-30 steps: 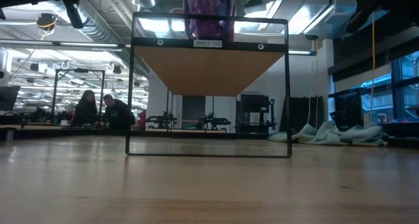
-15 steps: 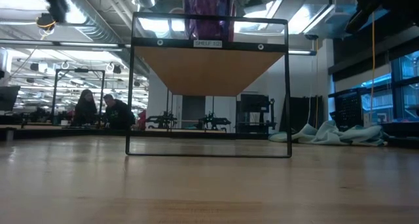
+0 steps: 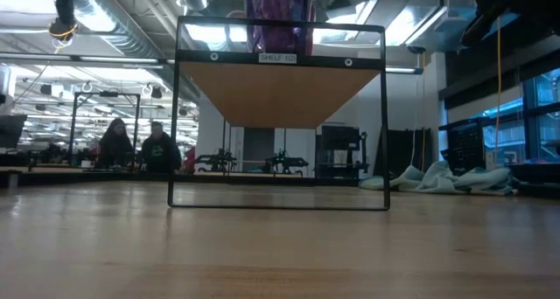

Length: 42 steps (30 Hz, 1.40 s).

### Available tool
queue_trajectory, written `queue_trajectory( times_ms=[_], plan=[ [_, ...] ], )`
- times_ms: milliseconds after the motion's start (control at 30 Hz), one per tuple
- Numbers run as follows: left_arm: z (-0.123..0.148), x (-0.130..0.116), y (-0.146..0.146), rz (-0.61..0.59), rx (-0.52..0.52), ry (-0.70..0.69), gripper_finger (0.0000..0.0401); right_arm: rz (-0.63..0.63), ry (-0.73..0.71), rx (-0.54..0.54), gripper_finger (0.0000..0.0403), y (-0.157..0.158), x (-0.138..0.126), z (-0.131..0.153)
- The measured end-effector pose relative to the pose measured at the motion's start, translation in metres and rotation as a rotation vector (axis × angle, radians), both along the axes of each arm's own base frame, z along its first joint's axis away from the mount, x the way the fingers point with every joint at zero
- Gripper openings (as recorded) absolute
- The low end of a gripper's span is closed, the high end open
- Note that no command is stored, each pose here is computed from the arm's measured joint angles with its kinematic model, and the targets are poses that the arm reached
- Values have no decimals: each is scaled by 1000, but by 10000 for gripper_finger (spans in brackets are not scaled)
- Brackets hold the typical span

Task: Stack small to large cups/mugs on shelf
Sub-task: Return to Home Position

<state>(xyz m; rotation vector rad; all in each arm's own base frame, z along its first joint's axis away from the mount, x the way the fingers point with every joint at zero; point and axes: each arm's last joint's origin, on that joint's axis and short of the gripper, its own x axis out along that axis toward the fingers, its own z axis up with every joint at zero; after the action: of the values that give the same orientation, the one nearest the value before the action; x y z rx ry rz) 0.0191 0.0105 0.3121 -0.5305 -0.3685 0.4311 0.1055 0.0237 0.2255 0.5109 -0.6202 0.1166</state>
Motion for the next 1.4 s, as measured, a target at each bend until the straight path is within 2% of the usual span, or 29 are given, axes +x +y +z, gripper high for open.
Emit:
queue_trajectory(
  times_ms=[100,167,233,333,433,567,667,733,800,900,933,1000,1067,1200,1300,1400],
  plan=[
    [-19,13,8,-24,-41,35,30,0,0,1,130,0,0,0],
    [-39,19,11,-40,-120,145,30,0,0,1,130,0,0,0],
    [-54,20,12,-32,-199,258,30,2,-1,3,130,0,0,0],
    [-59,15,10,22,-244,338,30,2,-7,7,130,0,0,1],
    [-49,12,9,55,-135,334,30,-8,-6,10,130,0,0,1],
    [-31,11,7,0,50,251,30,-49,3,34,130,-2,0,0],
    [-24,11,6,1,101,198,30,-62,6,42,130,-2,0,0],
    [-14,10,6,27,162,109,30,-62,5,42,130,-2,0,0],
    [-2,6,6,122,215,0,30,-61,5,44,130,-2,0,0],
    [11,-4,9,408,250,-114,30,-67,6,50,130,-2,0,0],
    [13,-7,9,496,251,-102,30,-67,6,53,130,-3,0,0],
    [11,-12,10,629,228,17,30,-67,4,54,130,-3,-1,1],
    [6,-16,9,682,169,162,30,-64,-1,53,130,-3,-1,1],
    [-4,-26,7,786,25,299,30,-63,-3,52,130,-3,-1,1],
    [-3,-30,7,860,-1,301,30,-64,-3,51,130,-3,-1,1],
    [1,-27,7,813,25,233,30,-66,-3,50,130,-3,-1,1]
  ],
)
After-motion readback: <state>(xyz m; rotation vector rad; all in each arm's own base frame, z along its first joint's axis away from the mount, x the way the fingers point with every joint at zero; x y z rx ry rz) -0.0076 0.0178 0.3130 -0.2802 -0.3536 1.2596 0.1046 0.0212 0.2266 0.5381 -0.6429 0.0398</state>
